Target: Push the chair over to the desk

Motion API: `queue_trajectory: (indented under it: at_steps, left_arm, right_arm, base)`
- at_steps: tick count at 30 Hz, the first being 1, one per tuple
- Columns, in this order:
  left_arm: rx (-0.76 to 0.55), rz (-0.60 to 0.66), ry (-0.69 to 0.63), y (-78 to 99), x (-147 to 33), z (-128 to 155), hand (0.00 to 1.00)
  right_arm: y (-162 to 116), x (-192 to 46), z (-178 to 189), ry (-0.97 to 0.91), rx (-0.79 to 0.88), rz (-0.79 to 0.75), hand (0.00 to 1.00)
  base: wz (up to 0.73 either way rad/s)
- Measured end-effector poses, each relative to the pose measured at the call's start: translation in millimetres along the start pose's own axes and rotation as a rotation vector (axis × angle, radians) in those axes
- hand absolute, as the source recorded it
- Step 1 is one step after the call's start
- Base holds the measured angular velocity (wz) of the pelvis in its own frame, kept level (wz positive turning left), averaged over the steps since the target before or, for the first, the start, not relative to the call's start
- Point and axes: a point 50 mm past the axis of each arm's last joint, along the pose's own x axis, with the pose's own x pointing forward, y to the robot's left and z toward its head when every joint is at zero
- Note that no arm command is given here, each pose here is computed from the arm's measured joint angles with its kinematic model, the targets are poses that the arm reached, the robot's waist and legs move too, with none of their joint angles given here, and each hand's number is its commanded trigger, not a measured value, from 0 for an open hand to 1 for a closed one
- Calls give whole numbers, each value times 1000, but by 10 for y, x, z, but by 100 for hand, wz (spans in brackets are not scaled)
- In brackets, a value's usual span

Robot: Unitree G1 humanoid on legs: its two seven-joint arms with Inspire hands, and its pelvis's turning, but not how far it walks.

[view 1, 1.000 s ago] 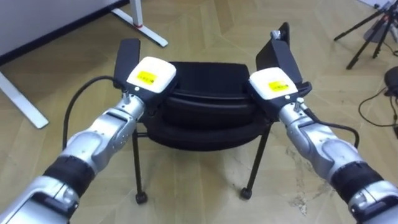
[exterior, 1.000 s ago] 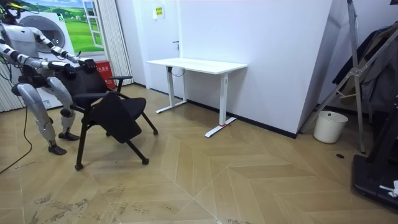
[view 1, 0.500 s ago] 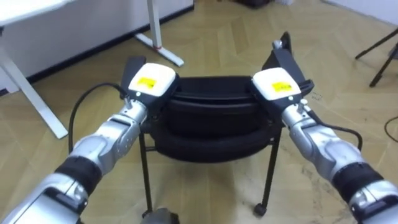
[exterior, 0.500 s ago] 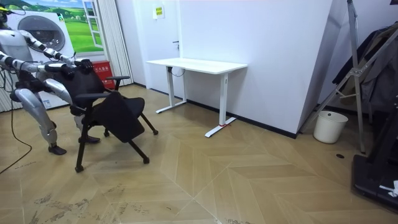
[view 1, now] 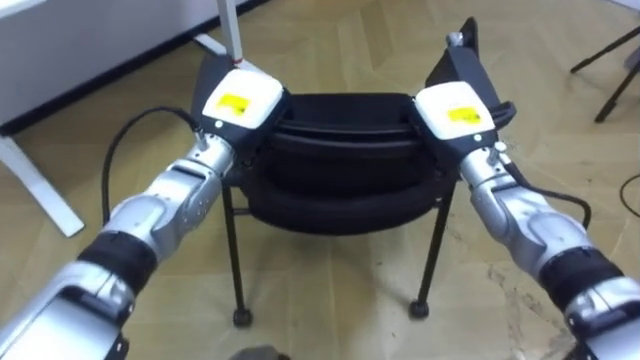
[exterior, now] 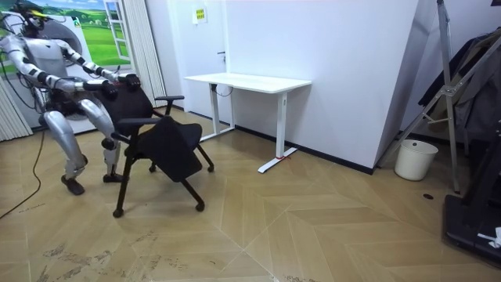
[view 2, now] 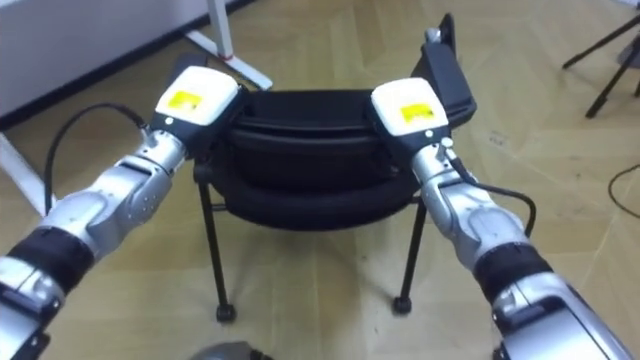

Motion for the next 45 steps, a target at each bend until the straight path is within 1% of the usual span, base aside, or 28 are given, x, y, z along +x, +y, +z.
queue_trajectory:
  at_steps: [3, 6, 11, 17, 20, 23, 25, 30, 35, 45]
  left_arm:
    - [-1, 27, 8, 22, 8, -25, 100]
    - [5, 24, 12, 26, 10, -65, 100]
    - [0, 10, 29, -43, -55, -117, 100]
    - [-38, 53, 73, -18, -3, -71, 100]
    - [-37, 64, 81, 5, 16, -72, 100]
    - [-31, 57, 89, -18, -2, -88, 100]
    - [-26, 50, 95, -65, -32, -98, 100]
    - [-25, 48, 105, -95, -28, -71, 100]
    - [-27, 33, 129, -222, -99, -62, 100]
    - [-30, 69, 151, -206, -66, 2, 100]
  right_arm:
    - [-43, 37, 43, 3, -3, -27, 100]
    - [-21, 46, 91, 6, 2, -29, 100]
    - [38, 31, 140, -6, 9, -8, 100]
    - [-196, 185, 75, -8, -41, -33, 100]
    - [-247, 226, 96, -15, -48, -36, 100]
    - [-216, 233, 128, -16, -41, -7, 100]
    - [-160, 225, 155, -15, -31, 16, 100]
    - [-128, 215, 149, -12, -25, 31, 100]
    - [-28, 194, 200, -20, -15, 69, 100]
    - [-76, 211, 202, -14, -25, 36, 100]
  base:
    - [-16]
    - [44]
    - [33]
    - [18]
    - [16]
    - [13]
    - [24]
    - [10]
    - [11]
    - [9]
